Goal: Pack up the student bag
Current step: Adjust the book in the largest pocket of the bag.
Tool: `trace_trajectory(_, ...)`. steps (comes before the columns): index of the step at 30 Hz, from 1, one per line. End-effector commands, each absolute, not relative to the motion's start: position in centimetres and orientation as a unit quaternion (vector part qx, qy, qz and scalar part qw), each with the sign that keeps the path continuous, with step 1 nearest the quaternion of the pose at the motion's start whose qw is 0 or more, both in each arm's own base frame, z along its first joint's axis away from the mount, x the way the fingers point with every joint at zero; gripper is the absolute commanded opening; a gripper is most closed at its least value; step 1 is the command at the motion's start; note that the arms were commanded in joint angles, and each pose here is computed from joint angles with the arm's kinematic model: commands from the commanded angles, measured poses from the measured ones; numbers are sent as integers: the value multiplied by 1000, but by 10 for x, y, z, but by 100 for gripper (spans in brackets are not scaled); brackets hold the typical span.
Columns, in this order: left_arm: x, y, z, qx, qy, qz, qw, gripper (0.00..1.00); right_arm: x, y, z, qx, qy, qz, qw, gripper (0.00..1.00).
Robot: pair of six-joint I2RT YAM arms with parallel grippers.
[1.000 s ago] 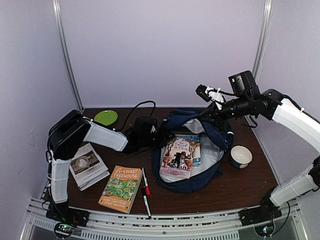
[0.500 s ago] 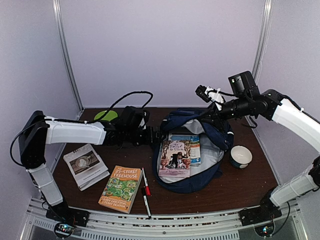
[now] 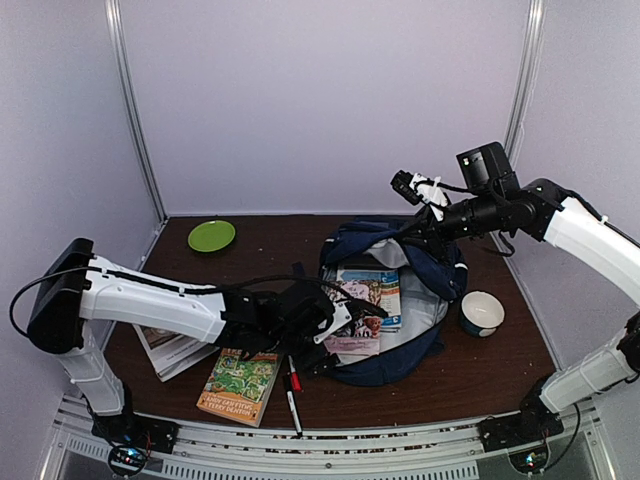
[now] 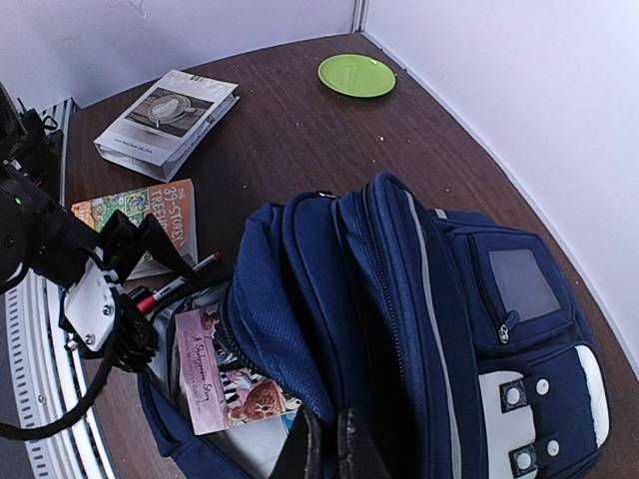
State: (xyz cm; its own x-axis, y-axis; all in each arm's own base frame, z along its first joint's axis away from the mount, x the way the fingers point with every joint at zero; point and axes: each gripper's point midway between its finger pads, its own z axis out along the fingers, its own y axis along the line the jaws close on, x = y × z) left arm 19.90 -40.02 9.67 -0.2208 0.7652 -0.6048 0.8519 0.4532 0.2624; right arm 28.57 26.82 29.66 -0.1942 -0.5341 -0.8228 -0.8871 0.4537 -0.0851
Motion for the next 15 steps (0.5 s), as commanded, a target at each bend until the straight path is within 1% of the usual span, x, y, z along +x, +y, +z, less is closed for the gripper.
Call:
trace_trajectory(1, 215, -388, 87, 580, 739, 25, 342, 92, 283, 273, 327, -481, 710, 229, 461, 0)
trace_trajectory(5, 221, -396, 72, 604, 725, 54, 327, 91, 282, 273, 327, -481, 710, 229, 461, 0)
trace_trajectory(8, 237, -397, 68, 607, 713, 98, 336, 91, 281, 272, 329, -480, 708, 229, 464, 0)
trace_trajectory(11, 260, -403, 77, 592, 712, 122, 358, 90, 280, 271, 329, -480, 708, 228, 464, 0)
trace_trajectory(15, 292, -412, 99, 563, 719, 117, 390, 90, 279, 270, 328, -480, 709, 228, 464, 0)
